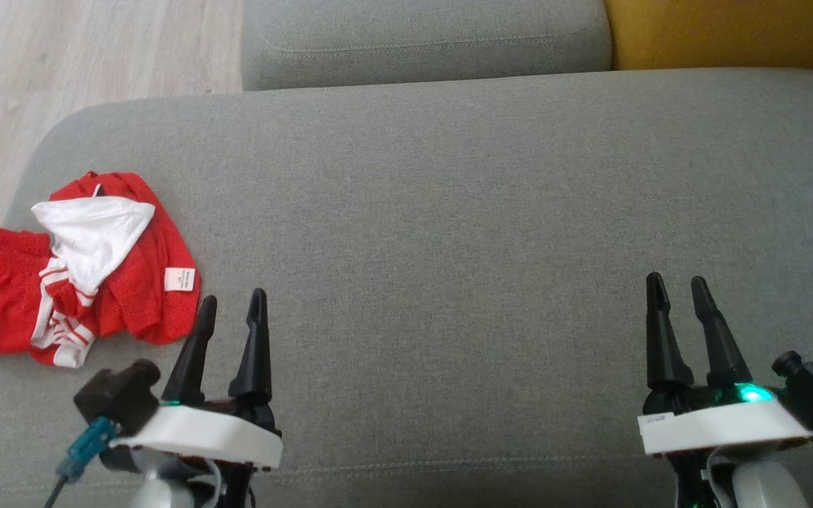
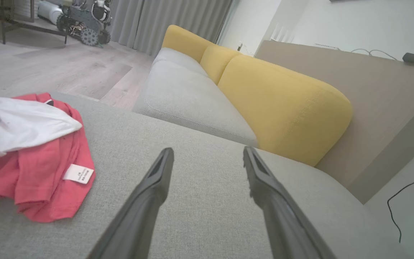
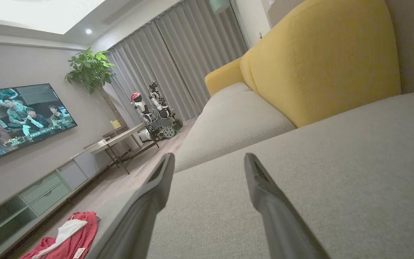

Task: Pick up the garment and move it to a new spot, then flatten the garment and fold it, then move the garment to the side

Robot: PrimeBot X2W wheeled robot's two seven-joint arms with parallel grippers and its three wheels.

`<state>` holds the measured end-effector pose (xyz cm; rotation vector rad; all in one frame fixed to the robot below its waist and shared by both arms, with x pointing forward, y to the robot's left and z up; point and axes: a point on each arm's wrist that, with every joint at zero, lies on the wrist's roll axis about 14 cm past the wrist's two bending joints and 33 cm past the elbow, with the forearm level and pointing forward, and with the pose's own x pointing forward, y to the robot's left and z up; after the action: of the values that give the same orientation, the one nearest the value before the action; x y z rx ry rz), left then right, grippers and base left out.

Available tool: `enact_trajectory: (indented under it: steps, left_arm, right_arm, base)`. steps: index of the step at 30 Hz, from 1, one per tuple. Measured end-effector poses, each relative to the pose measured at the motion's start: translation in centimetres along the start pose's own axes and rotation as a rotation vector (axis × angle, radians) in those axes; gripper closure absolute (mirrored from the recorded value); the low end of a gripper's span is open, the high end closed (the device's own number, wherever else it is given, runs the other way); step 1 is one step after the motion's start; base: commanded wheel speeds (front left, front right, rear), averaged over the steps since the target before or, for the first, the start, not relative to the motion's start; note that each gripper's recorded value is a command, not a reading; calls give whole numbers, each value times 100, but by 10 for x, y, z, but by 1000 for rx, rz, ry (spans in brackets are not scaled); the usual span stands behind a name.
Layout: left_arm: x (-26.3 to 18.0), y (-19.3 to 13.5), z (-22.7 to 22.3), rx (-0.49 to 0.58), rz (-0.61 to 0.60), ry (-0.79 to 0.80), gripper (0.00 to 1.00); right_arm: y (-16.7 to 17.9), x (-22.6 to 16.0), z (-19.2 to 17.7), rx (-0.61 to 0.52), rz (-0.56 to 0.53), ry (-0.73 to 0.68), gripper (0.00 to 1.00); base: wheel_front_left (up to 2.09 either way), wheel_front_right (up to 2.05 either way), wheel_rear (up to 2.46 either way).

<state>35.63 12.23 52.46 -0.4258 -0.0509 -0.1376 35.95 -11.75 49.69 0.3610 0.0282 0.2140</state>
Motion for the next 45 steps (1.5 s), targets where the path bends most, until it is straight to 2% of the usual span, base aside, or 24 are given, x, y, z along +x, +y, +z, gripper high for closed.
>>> enact_trajectory:
  steps: [16,29,35,45]
  left_arm:
    - [-3,-25,15,217,-75,-81,0]
    - [-6,-38,19,352,-120,-124,0]
    - [-8,-36,17,372,-111,-127,0]
    - [-10,-28,18,331,-80,-126,0]
  right_arm:
    - [11,-5,2,-189,50,-24,0]
    - [22,-4,11,-334,95,-67,0]
    - [25,-4,14,-403,111,-87,0]
    - [24,-10,10,-400,105,-74,0]
  base:
    - [0,0,0]
    - [0,0,0]
    - [0,0,0]
    - [0,0,0]
